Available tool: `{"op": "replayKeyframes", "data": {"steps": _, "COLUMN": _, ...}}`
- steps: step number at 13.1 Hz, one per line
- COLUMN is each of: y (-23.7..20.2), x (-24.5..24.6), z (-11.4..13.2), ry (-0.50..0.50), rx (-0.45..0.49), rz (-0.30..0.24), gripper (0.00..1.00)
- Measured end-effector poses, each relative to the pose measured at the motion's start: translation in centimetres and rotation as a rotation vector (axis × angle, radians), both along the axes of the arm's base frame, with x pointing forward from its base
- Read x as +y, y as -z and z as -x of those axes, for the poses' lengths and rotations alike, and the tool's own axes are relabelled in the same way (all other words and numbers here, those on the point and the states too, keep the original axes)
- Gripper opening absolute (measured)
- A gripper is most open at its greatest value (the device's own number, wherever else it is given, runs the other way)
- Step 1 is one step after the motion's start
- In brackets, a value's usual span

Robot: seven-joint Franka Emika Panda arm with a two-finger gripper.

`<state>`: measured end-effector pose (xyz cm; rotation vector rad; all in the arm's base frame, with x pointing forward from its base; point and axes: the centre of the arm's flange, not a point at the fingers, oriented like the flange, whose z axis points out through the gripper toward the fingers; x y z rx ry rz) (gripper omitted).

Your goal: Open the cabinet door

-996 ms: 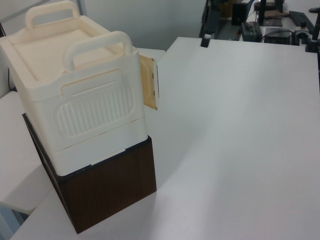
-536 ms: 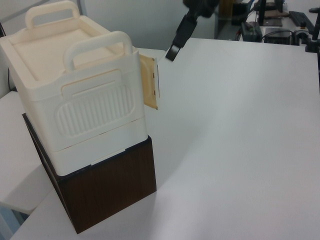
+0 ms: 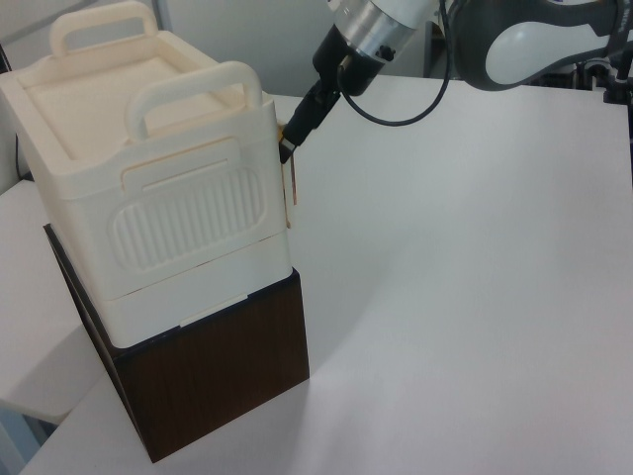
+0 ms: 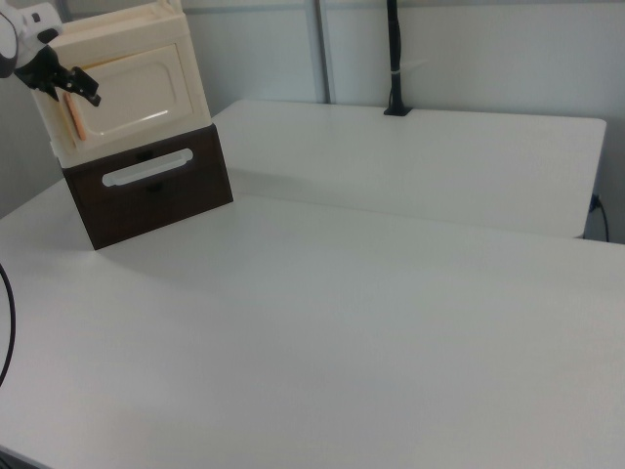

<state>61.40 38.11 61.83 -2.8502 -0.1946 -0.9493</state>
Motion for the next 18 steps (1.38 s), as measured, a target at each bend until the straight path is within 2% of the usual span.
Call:
{"op": "replayKeyframes", "data": {"steps": 2, "y": -0.4, "x": -3.0, "z": -1.7, "ry": 0.057, "rx": -0.023, "rz": 0.027, "gripper": 1.00}}
{"op": "replayKeyframes", "data": {"steps": 5, "y": -1.1, "x": -6.2, "z": -2.9, "ry": 0.109, "rx": -0.050, "rz": 0.078, "gripper": 1.00}}
{"op": "replayKeyframes", "data": {"steps": 7, "y": -1.3, "x": -8.5, "z": -3.3, "ry": 0.141, "rx": -0.014, "rz": 0.120, "gripper": 1.00}}
{"op": "replayKeyframes", "data": {"steps": 10, "y": -2.0, "x": -12.0, "z": -2.6, "ry": 0.133, "rx": 0.098, "rz": 0.221, "gripper": 1.00}}
{"op": "replayKeyframes", "data": {"steps": 12, "y": -2.8, "x": -14.5, "z": -2.3, "ry": 0.135, "rx": 0.142, "rz": 0.268, "gripper": 1.00}}
{"op": "replayKeyframes", "data": {"steps": 15, "y": -4.3, "x": -21.1, "z": -3.2, "ry": 0.180, "rx": 0.158, "rz": 0.326, "gripper": 1.00}}
{"op": "replayKeyframes", "data": {"steps": 18, "y": -5.4, "x": -24.8, "z": -3.5, "ry": 0.186, "rx": 0.152, "rz": 0.361, "gripper": 1.00}}
